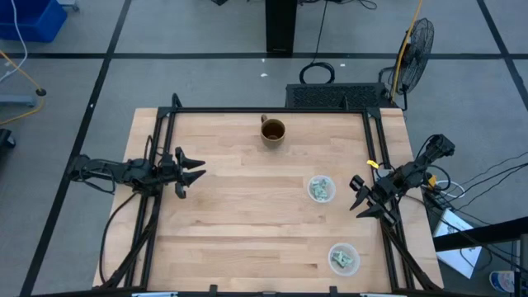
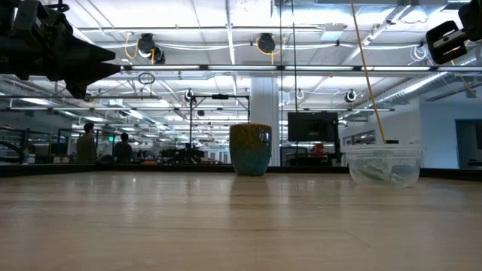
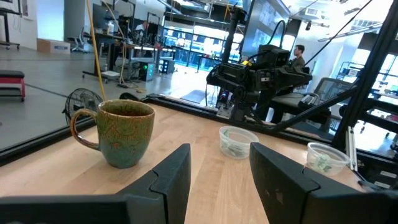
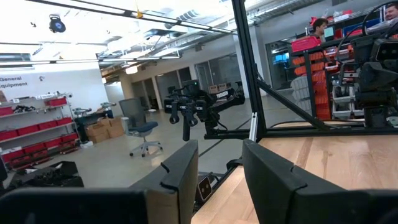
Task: Pick and place items into bin
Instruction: Return to Home Position
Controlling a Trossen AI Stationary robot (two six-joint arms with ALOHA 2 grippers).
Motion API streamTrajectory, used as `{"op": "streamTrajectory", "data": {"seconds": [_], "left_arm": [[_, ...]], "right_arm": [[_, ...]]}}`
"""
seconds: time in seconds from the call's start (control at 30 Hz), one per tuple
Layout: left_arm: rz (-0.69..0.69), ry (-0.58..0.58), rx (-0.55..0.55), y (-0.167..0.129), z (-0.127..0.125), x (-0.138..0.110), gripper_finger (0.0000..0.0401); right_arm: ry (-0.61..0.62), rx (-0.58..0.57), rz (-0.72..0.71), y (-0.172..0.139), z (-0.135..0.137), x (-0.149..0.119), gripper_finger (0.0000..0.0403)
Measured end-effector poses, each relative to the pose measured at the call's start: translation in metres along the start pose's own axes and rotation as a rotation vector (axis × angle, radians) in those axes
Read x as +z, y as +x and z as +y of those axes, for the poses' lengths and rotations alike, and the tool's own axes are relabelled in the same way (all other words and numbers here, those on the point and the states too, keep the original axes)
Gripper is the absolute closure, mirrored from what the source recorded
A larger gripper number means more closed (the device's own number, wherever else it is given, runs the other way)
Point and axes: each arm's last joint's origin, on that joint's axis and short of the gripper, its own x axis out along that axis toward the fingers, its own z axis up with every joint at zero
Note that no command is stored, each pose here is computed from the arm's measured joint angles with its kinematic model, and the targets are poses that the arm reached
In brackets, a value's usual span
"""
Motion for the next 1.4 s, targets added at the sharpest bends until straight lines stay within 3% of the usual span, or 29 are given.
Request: {"op": "streamTrajectory", "data": {"seconds": [0.27,1.0,1.4], "left_arm": [[0.000,0.000,0.000,0.000,0.000,0.000,0.0231],[0.000,0.000,0.000,0.000,0.000,0.000,0.0231],[0.000,0.000,0.000,0.000,0.000,0.000,0.0231]], "right_arm": [[-0.008,-0.035,-0.008,0.000,-0.003,0.001,0.0282],[-0.105,-0.462,-0.112,-0.008,-0.043,0.012,0.0282],[-0.113,-0.496,-0.120,-0.010,-0.046,0.013,0.0282]]}}
